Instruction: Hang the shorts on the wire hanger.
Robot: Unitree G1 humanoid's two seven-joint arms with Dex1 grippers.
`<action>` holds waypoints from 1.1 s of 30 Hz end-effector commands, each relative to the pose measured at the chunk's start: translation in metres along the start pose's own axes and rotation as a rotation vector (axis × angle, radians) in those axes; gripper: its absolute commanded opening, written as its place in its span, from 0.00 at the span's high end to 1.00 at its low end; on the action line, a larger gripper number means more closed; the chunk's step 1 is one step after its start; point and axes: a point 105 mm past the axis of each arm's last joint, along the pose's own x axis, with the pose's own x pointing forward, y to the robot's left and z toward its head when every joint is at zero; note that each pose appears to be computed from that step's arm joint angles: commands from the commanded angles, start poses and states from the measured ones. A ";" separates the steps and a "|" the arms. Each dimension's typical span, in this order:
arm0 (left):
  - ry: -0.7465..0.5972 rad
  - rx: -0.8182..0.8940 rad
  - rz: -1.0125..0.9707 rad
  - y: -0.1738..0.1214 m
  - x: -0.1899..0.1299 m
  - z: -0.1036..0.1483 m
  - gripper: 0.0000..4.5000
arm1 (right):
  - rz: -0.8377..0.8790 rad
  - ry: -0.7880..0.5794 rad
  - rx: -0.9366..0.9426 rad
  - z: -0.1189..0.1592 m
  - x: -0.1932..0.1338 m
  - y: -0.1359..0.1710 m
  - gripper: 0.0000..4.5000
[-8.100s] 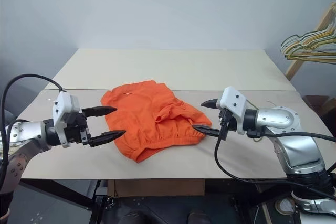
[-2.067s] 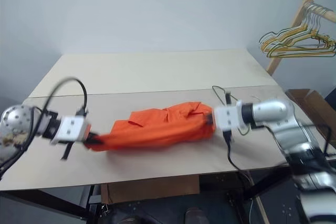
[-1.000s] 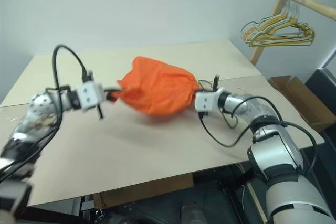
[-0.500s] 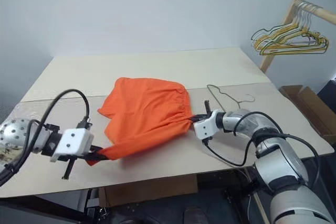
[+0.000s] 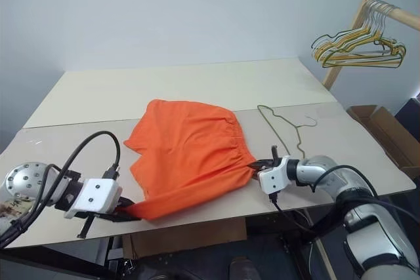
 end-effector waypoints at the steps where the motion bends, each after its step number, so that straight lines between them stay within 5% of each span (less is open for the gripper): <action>1: -0.009 0.014 0.024 0.001 -0.012 0.006 0.48 | -0.062 -0.026 0.008 0.013 -0.020 -0.024 0.40; 6: -0.070 -0.015 0.136 0.017 -0.027 0.012 0.12 | -0.090 0.038 0.192 0.011 -0.054 -0.024 0.01; 8: -0.144 -0.038 0.202 0.029 -0.033 0.020 0.01 | -0.174 0.061 0.322 0.009 -0.070 -0.036 0.00; 12: -0.347 -0.077 0.337 0.054 -0.043 0.042 0.01 | -0.468 0.179 0.585 -0.018 -0.098 -0.075 0.00; 16: -0.500 -0.103 0.429 0.078 -0.046 0.060 0.01 | -0.598 0.480 0.935 -0.069 -0.110 -0.074 0.00; 20: -0.583 -0.107 0.439 0.091 -0.042 0.073 0.01 | -0.598 0.660 1.163 -0.098 -0.108 -0.055 0.00; 33: -0.647 -0.128 0.451 0.094 -0.040 0.086 0.01 | -0.498 0.861 1.481 -0.127 -0.095 -0.013 0.00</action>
